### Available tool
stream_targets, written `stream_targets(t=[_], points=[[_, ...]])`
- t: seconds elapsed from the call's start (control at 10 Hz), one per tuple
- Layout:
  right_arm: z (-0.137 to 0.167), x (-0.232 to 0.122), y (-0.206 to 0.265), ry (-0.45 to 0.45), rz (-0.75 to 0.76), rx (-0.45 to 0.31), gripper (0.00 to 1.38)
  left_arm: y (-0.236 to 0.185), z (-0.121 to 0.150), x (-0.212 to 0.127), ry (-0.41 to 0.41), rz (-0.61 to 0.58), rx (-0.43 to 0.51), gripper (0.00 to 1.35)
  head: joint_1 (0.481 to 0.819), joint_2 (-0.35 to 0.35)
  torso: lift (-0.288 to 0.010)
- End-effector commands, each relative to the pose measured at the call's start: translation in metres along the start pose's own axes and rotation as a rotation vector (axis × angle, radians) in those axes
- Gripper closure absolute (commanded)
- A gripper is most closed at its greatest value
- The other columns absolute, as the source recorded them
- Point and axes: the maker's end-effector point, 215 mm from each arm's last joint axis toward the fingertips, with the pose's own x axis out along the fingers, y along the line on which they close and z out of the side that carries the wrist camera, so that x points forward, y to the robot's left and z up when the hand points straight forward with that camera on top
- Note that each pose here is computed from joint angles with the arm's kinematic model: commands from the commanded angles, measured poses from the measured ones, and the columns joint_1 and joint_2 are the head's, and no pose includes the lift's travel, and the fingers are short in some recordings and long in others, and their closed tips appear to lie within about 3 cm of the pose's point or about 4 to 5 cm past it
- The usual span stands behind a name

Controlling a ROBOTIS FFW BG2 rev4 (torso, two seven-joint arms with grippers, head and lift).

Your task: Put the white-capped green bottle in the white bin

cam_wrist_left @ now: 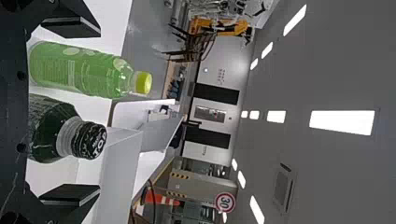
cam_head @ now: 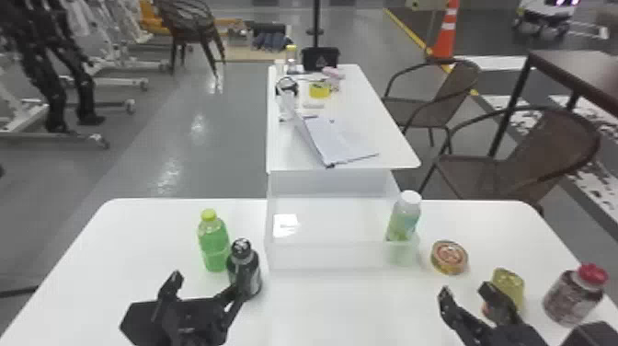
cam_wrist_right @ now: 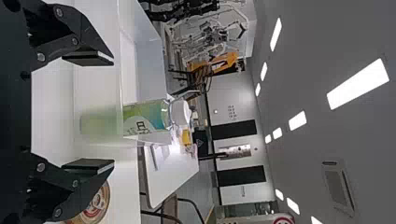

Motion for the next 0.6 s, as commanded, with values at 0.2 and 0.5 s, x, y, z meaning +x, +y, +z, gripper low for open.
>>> stream_targets(t=[0.2, 0.5], points=[[0.0, -0.001, 0.001, 0.005, -0.009, -0.041, 0.48, 0.007, 0.005, -0.008, -0.026, 0.011, 0.03, 0.13, 0.549, 0.0, -0.1], [-0.004, -0.006, -0.006, 0.03, -0.054, -0.106, 0.46, 0.021, -0.007, -0.035, -0.015, 0.03, 0.105, 0.13, 0.549, 0.0, -0.1]])
